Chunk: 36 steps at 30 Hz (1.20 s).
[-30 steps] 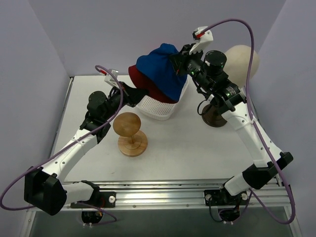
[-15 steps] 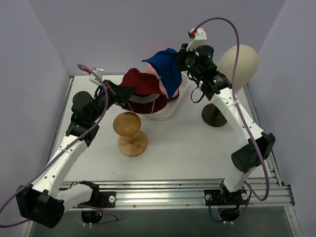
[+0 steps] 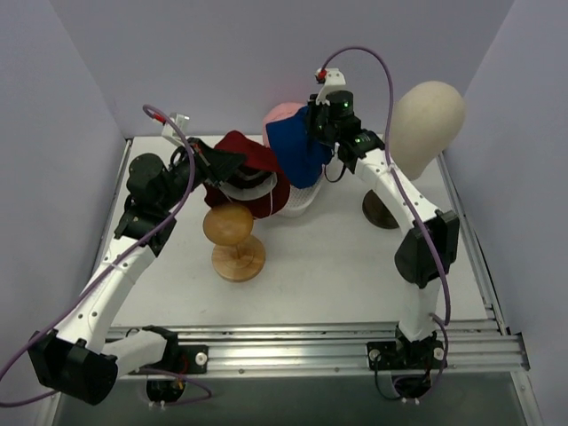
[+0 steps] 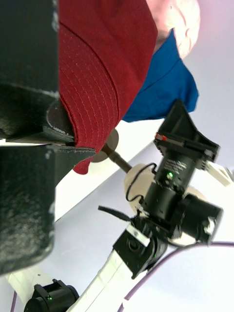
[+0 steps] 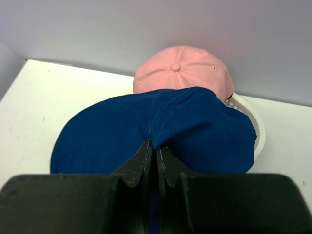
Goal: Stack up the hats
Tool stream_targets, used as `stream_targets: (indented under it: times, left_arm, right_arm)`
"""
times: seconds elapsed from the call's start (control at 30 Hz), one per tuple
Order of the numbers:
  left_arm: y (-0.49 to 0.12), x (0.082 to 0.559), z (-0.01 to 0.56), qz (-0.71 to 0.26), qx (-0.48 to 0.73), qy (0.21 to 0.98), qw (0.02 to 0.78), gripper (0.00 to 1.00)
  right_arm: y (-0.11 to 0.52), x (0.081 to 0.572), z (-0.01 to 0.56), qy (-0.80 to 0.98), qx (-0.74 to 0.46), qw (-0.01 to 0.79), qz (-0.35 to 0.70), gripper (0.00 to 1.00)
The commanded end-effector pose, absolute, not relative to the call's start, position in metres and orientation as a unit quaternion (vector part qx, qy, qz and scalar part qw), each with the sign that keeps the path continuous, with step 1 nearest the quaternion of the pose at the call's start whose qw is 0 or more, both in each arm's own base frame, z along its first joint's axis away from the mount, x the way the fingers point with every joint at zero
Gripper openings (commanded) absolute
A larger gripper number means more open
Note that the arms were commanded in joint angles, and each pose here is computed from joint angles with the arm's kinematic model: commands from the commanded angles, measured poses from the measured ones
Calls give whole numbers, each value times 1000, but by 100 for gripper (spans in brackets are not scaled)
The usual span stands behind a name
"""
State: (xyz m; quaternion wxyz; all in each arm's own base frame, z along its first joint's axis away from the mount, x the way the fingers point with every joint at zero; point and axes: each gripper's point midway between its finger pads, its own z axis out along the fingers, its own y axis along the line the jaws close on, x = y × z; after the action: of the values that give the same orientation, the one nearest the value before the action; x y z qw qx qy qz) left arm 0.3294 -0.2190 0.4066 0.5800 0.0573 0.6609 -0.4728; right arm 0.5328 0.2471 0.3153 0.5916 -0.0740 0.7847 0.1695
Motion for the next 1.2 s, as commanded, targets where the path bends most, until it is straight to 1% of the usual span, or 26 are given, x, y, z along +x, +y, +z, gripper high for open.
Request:
stream_targets:
  times: [0.0,0.07,0.1,0.13,0.17,0.23,0.27,0.37,0.4,0.47,0.5,0.53,0.57,0.67,0.73,0.77,0.8,0.83,0.87,0.93,1.1,1.17]
  left_arm:
    - [-204,322,413,-445,52,654,609,2]
    - [-198,323,404,-434,38,663,609,2]
    - [-198,321,397,-433,35,667,605,2]
    - [-197,320,394,-435,32,670,601,2]
    - [-197,318,391,-435,30,672,599,2]
    - [-194,311,389,-435,28,671,599,2]
    - [-193,308,388,-435,28,672,599,2]
    - [-186,297,387,-428,22,673,603,2]
    - [-184,290,389,-430,24,669,606,2]
    - [-182,283,379,-430,21,675,599,2]
    - [-180,274,382,-436,22,668,603,2]
    - [-179,269,379,-442,19,666,601,2]
    - [-177,261,373,-446,18,665,599,2]
    - [-177,248,363,-462,12,664,588,2]
    - [-176,241,344,-466,3,678,569,2]
    - [-178,236,340,-469,6,681,562,2]
    - [-178,232,335,-472,8,682,558,2]
    - [-178,228,322,-470,0,699,539,2]
    - [-178,226,317,-471,0,702,535,2]
    - [-179,218,306,-479,2,705,523,2]
    - [-177,196,288,-493,4,707,507,2]
    - [-172,192,272,-482,-12,721,497,2]
  right_arm:
    - [251,546,317,775,-82,605,163,0]
    - [255,550,303,784,-90,592,163,0]
    - [255,551,299,787,-92,589,160,2]
    - [256,553,294,789,-92,586,158,8]
    - [256,553,293,792,-92,583,156,17]
    - [256,550,290,798,-95,574,156,26]
    - [255,547,291,801,-96,569,159,34]
    - [260,531,307,799,-103,562,185,41]
    - [262,522,321,792,-113,564,203,43]
    - [261,510,331,793,-114,559,214,45]
    - [259,499,351,782,-112,570,225,45]
    - [260,490,342,787,-113,559,235,46]
    - [259,477,368,766,-107,578,259,47]
    - [268,453,359,755,-113,570,305,49]
    - [271,433,375,734,-107,584,331,50]
    - [273,426,353,745,-105,569,331,51]
    - [273,415,359,738,-103,574,340,51]
    - [280,407,359,732,-108,575,349,52]
    - [281,402,343,741,-106,566,346,52]
    - [290,389,343,734,-111,568,356,52]
    - [326,355,316,742,-144,544,364,52]
    - [332,346,311,742,-149,542,365,53]
